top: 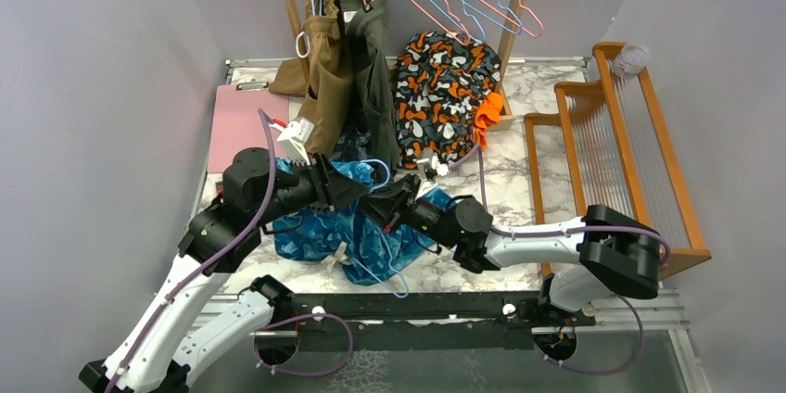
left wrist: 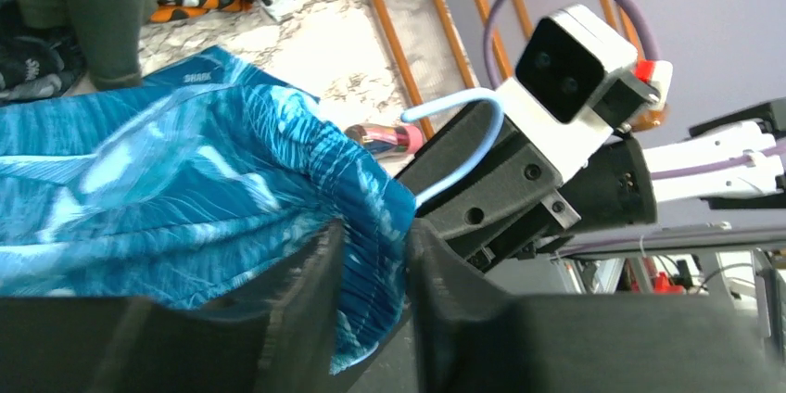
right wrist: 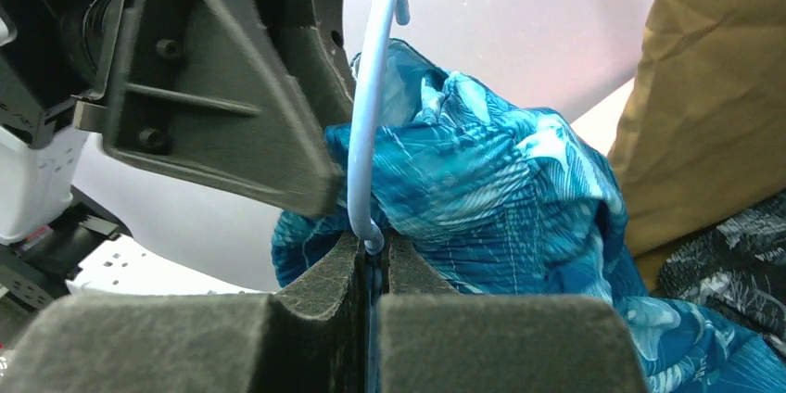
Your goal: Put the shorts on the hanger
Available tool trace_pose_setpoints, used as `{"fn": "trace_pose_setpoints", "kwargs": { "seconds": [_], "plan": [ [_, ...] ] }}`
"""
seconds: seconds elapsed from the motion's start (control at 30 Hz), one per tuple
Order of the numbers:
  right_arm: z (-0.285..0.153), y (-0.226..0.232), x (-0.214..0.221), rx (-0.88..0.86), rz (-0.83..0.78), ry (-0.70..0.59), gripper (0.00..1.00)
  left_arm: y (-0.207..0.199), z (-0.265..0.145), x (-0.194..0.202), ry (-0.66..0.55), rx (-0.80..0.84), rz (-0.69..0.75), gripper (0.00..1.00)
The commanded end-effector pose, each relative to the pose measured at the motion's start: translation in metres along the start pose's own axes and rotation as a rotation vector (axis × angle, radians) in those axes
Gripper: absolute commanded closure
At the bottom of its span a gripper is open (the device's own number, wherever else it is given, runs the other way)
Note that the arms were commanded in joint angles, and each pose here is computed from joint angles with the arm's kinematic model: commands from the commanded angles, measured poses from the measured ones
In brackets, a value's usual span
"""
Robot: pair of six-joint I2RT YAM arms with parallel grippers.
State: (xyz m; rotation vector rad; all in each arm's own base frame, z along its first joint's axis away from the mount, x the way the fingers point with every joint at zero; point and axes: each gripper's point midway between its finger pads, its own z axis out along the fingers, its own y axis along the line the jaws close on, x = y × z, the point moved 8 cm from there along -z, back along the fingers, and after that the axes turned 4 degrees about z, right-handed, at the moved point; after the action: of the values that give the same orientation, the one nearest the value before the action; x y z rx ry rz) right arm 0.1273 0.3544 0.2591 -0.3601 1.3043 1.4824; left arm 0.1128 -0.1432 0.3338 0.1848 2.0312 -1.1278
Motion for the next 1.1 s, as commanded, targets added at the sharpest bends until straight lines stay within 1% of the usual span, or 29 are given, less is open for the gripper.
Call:
{"fn": "trace_pose_setpoints", "kwargs": {
  "seconds": [0.0,0.13,0.23,0.27,0.47,0.57,0.67,0.73,0.8,0.87,0.97,1.07],
  "plan": [
    [0.000,0.026,-0.046,-0.093,0.013,-0.207,0.99,-0.018,-0.016,0.000,0.024,0.095,0.016,0.55],
    [-0.002,0.028,-0.051,-0.094,0.005,-0.227,0.99,-0.031,-0.030,-0.009,-0.014,0.134,0.039,0.23],
    [-0.004,0.028,-0.053,-0.094,0.006,-0.239,0.99,-0.040,-0.041,-0.016,-0.059,0.162,0.070,0.04],
    [-0.004,0.029,-0.054,-0.099,0.007,-0.245,0.99,-0.043,-0.044,-0.018,-0.068,0.169,0.082,0.01],
    [-0.005,0.034,-0.062,-0.124,-0.011,-0.276,0.99,-0.064,-0.064,-0.034,-0.132,0.240,0.176,0.01],
    [-0.009,0.038,-0.070,-0.133,-0.034,-0.299,0.99,-0.081,-0.091,-0.044,-0.243,0.306,0.300,0.01],
    [-0.012,0.043,-0.080,-0.139,-0.076,-0.311,0.99,-0.096,-0.122,-0.051,-0.394,0.368,0.409,0.01],
    [-0.014,0.047,-0.087,-0.147,-0.119,-0.310,0.99,-0.102,-0.139,-0.055,-0.494,0.386,0.469,0.01],
    [-0.016,0.053,-0.095,-0.163,-0.172,-0.300,0.99,-0.105,-0.152,-0.057,-0.568,0.387,0.515,0.01],
    [-0.018,0.059,-0.104,-0.181,-0.230,-0.290,0.99,-0.106,-0.158,-0.059,-0.604,0.383,0.546,0.01],
    [-0.024,0.070,-0.120,-0.206,-0.299,-0.281,0.99,-0.106,-0.157,-0.061,-0.610,0.379,0.574,0.01],
    [-0.031,0.086,-0.142,-0.240,-0.357,-0.285,0.99,-0.115,-0.170,-0.064,-0.657,0.409,0.625,0.01]
  ]
}}
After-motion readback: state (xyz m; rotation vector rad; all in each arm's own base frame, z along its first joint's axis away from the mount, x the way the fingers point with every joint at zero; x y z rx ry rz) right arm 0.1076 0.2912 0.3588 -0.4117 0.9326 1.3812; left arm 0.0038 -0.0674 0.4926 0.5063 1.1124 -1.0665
